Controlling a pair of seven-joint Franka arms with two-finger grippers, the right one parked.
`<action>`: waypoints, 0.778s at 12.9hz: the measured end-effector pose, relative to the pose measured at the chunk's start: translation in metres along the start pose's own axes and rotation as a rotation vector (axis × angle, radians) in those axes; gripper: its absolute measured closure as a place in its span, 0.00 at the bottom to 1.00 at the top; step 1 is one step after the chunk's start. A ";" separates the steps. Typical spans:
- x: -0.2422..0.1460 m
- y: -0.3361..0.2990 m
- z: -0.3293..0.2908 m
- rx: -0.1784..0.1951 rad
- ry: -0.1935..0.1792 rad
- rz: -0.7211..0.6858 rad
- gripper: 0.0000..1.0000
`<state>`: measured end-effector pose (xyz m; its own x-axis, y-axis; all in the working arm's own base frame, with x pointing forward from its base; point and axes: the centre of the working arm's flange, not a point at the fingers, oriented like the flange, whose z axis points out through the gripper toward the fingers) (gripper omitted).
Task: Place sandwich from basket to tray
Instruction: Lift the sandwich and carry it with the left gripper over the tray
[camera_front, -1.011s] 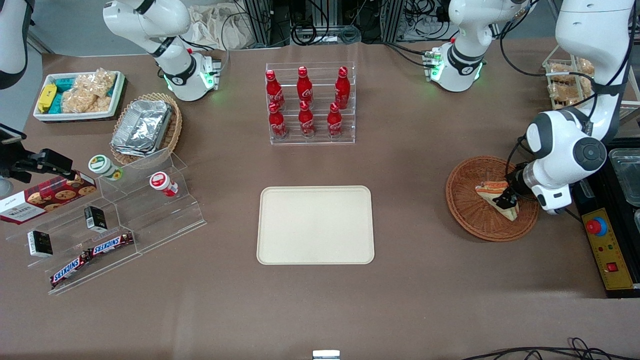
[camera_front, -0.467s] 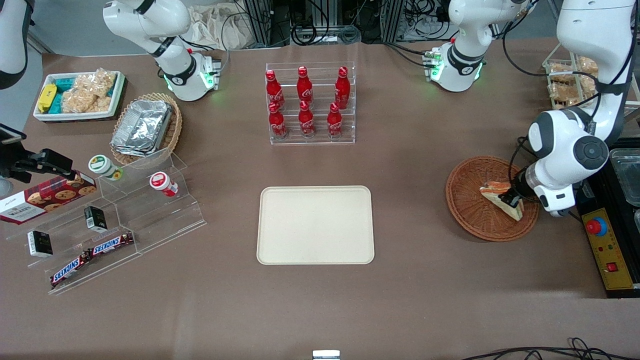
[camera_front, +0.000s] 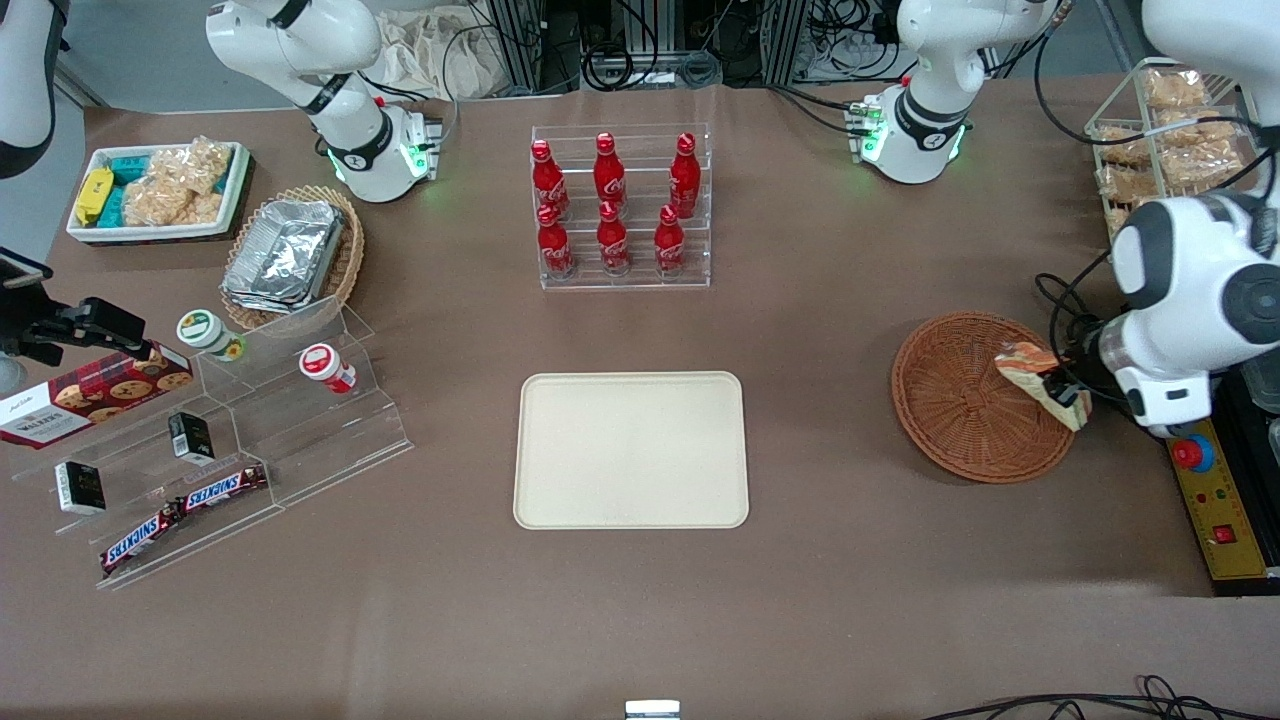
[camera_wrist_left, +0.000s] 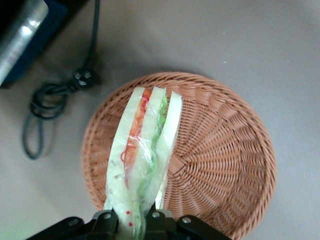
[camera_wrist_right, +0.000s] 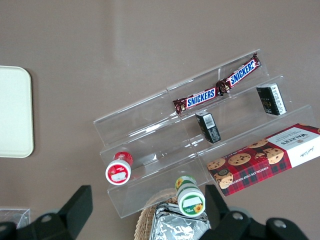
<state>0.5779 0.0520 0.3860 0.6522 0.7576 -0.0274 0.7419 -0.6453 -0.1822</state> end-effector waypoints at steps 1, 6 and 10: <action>0.005 -0.002 -0.029 0.009 -0.004 0.056 0.81; -0.028 0.033 -0.153 -0.025 0.046 0.334 0.81; -0.117 0.147 -0.128 -0.014 0.033 0.567 0.84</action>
<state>0.6302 -0.1443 0.4880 0.9533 0.2893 -0.0866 0.2765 -0.9515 -0.1348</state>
